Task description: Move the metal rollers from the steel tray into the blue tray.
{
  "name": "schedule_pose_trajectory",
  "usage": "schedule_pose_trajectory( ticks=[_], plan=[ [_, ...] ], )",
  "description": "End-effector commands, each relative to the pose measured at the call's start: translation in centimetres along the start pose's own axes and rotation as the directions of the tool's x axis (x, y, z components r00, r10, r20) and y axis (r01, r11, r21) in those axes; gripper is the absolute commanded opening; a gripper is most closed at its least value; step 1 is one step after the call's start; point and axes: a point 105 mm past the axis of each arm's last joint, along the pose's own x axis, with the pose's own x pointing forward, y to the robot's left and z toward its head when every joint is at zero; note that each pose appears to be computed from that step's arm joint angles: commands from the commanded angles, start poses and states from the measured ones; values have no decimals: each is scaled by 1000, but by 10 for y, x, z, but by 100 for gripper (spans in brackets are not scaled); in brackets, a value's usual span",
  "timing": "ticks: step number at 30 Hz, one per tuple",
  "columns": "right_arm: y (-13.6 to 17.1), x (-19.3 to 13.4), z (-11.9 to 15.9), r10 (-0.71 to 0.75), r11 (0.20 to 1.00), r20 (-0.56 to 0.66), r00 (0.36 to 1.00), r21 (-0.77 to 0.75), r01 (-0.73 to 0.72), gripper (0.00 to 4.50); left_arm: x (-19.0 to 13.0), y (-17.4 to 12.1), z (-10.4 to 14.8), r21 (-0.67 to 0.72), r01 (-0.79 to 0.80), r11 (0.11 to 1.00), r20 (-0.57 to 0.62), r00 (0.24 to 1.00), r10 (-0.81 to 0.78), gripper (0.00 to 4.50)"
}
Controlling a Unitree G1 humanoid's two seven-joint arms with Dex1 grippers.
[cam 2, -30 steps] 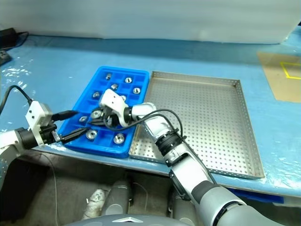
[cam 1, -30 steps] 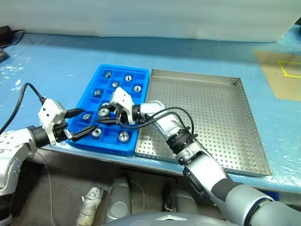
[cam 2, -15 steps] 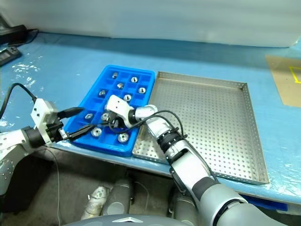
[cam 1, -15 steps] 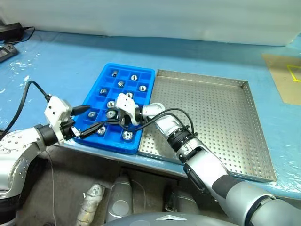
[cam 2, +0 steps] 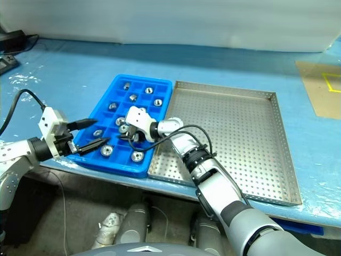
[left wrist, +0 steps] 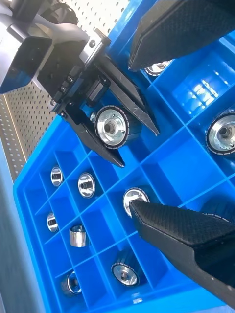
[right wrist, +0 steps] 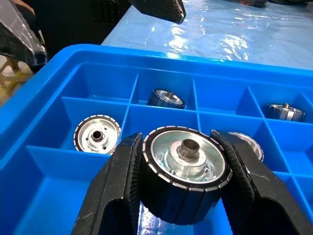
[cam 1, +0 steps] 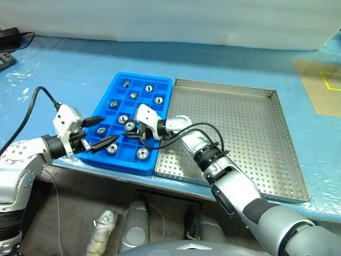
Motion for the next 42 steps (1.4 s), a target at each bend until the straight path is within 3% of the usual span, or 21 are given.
schedule_pose_trajectory(
  ticks=[1,2,6,10,15,21,25,29,34,42],
  plan=[
    [1,-3,-3,5,1000,2,1000,11,-5,177,-1,2,8,43,8,999,9,1000,-8,450],
    [2,-4,-3,7,1000,4,1000,13,-7,177,0,2,8,43,9,999,9,1000,-9,450],
    [14,-2,0,58,998,29,998,21,-59,308,3,0,6,39,21,999,9,1000,-21,450],
    [5,-1,-6,-10,1000,-17,1000,20,11,442,4,0,6,38,27,999,10,1000,-27,450],
    [-4,-6,-5,-43,999,-10,999,16,44,442,6,-1,6,39,35,999,12,999,-36,450],
    [-38,-31,39,-129,983,156,979,148,106,442,18,0,10,39,67,997,40,997,-68,450],
    [-51,-62,53,-149,983,174,973,130,128,442,35,2,11,40,101,994,63,993,-103,450],
    [-73,-110,32,-299,954,48,953,27,298,442,65,3,5,56,151,987,66,986,-155,450],
    [-81,-160,6,-467,881,-36,884,69,468,442,104,3,9,39,184,982,133,973,-188,450],
    [-77,-190,-23,-657,733,-126,743,121,669,442,146,-9,17,8,224,975,224,949,-220,450]
  ],
)
